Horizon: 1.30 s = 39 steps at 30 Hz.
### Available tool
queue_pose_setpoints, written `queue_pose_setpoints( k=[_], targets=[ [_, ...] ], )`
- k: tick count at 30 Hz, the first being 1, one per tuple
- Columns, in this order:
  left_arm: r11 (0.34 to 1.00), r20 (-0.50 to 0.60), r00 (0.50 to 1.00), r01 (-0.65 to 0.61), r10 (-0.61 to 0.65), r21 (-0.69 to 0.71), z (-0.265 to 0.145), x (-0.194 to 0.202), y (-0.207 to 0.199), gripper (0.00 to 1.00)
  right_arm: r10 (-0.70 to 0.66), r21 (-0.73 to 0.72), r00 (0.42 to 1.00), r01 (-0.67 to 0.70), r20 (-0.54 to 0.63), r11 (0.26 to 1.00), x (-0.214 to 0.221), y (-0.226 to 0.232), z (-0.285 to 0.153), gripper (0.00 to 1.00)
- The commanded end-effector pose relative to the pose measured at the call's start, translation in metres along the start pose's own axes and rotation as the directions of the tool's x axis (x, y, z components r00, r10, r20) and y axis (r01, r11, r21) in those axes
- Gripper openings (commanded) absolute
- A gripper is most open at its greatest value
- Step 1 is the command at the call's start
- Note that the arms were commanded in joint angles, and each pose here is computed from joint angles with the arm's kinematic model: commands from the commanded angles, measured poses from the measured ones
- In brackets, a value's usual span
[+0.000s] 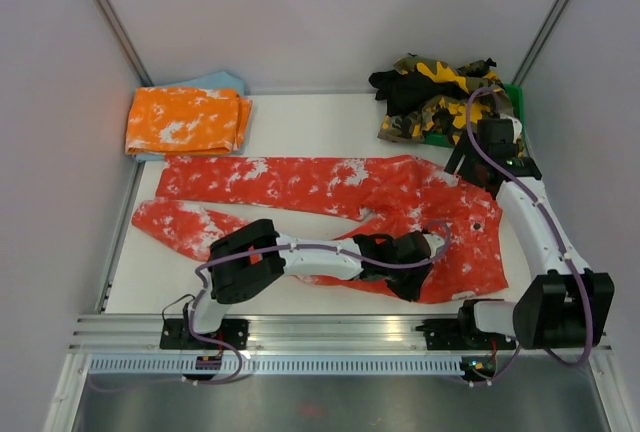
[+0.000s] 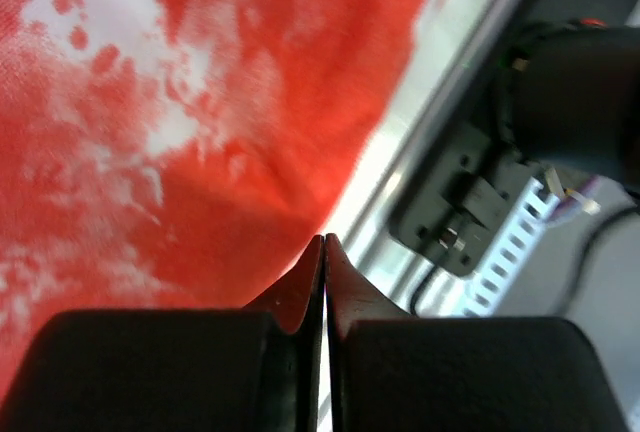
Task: Fold and stack the trousers
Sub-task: Flatten the trousers out
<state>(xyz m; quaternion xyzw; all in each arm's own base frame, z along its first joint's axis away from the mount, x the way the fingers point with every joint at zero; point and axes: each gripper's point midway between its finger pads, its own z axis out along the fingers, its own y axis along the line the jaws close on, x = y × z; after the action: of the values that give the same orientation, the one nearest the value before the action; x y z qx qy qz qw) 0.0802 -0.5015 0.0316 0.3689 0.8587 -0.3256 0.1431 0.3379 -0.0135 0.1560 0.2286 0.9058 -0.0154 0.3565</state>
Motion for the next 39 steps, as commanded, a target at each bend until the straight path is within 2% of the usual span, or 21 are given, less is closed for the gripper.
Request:
queue_pose_setpoints(
  k=[1, 3, 5, 8, 10, 11, 12, 13, 14, 15, 17, 18, 21, 25, 27, 32, 36, 39],
  targets=[
    [0.992, 0.064, 0.995, -0.081, 0.074, 0.101, -0.043, -0.028, -0.043, 0.02, 0.038, -0.026, 0.993, -0.035, 0.112, 0.999, -0.034, 0.003, -0.032, 0.85],
    [0.991, 0.082, 0.993, -0.094, 0.086, 0.099, -0.057, -0.035, -0.047, 0.02, 0.036, -0.031, 0.99, -0.032, 0.134, 0.999, -0.037, 0.005, -0.024, 0.85],
    [0.989, 0.111, 0.989, -0.106, 0.095, 0.1, -0.071, -0.048, -0.048, 0.02, 0.012, -0.02, 0.996, -0.01, 0.093, 1.0, -0.027, 0.006, -0.002, 0.84],
    [0.991, 0.203, 0.975, -0.104, 0.085, 0.082, -0.112, -0.083, -0.046, 0.03, -0.052, -0.051, 0.998, 0.055, 0.047, 0.997, -0.019, 0.018, 0.031, 0.71],
    [0.996, 0.286, 0.957, -0.063, 0.044, 0.059, -0.148, -0.115, -0.027, 0.08, -0.089, -0.069, 0.996, 0.091, 0.024, 0.993, -0.016, 0.024, 0.051, 0.57],
    [0.998, 0.307, 0.951, -0.033, 0.015, 0.054, -0.159, -0.123, -0.016, 0.12, -0.096, -0.087, 0.995, 0.098, 0.028, 0.991, -0.02, 0.03, 0.053, 0.47],
    [0.999, 0.327, 0.945, -0.011, -0.006, 0.051, -0.169, -0.131, -0.005, 0.15, -0.105, -0.1, 0.994, 0.108, 0.034, 0.989, -0.022, 0.034, 0.059, 0.44],
    [0.999, 0.38, 0.924, 0.03, -0.044, 0.041, -0.19, -0.149, 0.019, 0.22, -0.12, -0.101, 0.993, 0.121, 0.025, 0.987, -0.02, 0.035, 0.066, 0.43],
    [0.998, 0.404, 0.913, 0.057, -0.062, 0.025, -0.197, -0.156, 0.035, 0.27, -0.119, -0.099, 0.993, 0.121, 0.023, 0.988, -0.019, 0.034, 0.069, 0.43],
    [0.994, 0.429, 0.898, 0.112, -0.095, -0.013, -0.206, -0.162, 0.066, 0.31, -0.121, -0.099, 0.992, 0.122, 0.02, 0.987, -0.017, 0.035, 0.073, 0.43],
    [0.982, 0.465, 0.875, 0.181, -0.133, -0.06, -0.217, -0.171, 0.106, 0.35, -0.122, -0.088, 0.992, 0.12, -0.017, 0.989, -0.001, 0.03, 0.084, 0.43],
    [0.98, 0.461, 0.877, 0.189, -0.137, -0.068, -0.215, -0.171, 0.109, 0.35, -0.12, -0.084, 0.992, 0.117, -0.026, 0.989, 0.005, 0.028, 0.086, 0.43],
    [0.936, 0.468, 0.858, 0.315, -0.21, -0.159, -0.216, -0.169, 0.169, 0.36, -0.112, -0.035, 0.991, 0.109, -0.075, 0.993, 0.033, 0.012, 0.097, 0.43],
    [0.866, 0.453, 0.841, 0.436, -0.295, -0.246, -0.211, -0.148, 0.221, 0.36, -0.106, 0.042, 0.985, 0.113, -0.136, 0.993, 0.065, -0.01, 0.107, 0.42],
    [0.83, 0.44, 0.831, 0.485, -0.339, -0.275, -0.209, -0.133, 0.245, 0.34, -0.103, 0.09, 0.983, 0.117, -0.15, 0.989, 0.072, -0.02, 0.11, 0.38],
    [0.775, 0.415, 0.812, 0.55, -0.41, -0.31, -0.205, -0.103, 0.279, 0.31, -0.096, 0.117, 0.982, 0.116, -0.163, 0.986, 0.08, -0.025, 0.123, 0.35],
    [0.747, 0.42, 0.803, 0.571, -0.422, -0.341, -0.209, -0.094, 0.298, 0.31, -0.093, 0.127, 0.981, 0.116, -0.172, 0.985, 0.081, -0.022, 0.141, 0.35],
    [0.728, 0.419, 0.799, 0.583, -0.432, -0.361, -0.211, -0.088, 0.31, 0.3, -0.055, 0.158, 0.986, 0.081, -0.16, 0.984, 0.066, -0.033, 0.155, 0.35]
  ],
)
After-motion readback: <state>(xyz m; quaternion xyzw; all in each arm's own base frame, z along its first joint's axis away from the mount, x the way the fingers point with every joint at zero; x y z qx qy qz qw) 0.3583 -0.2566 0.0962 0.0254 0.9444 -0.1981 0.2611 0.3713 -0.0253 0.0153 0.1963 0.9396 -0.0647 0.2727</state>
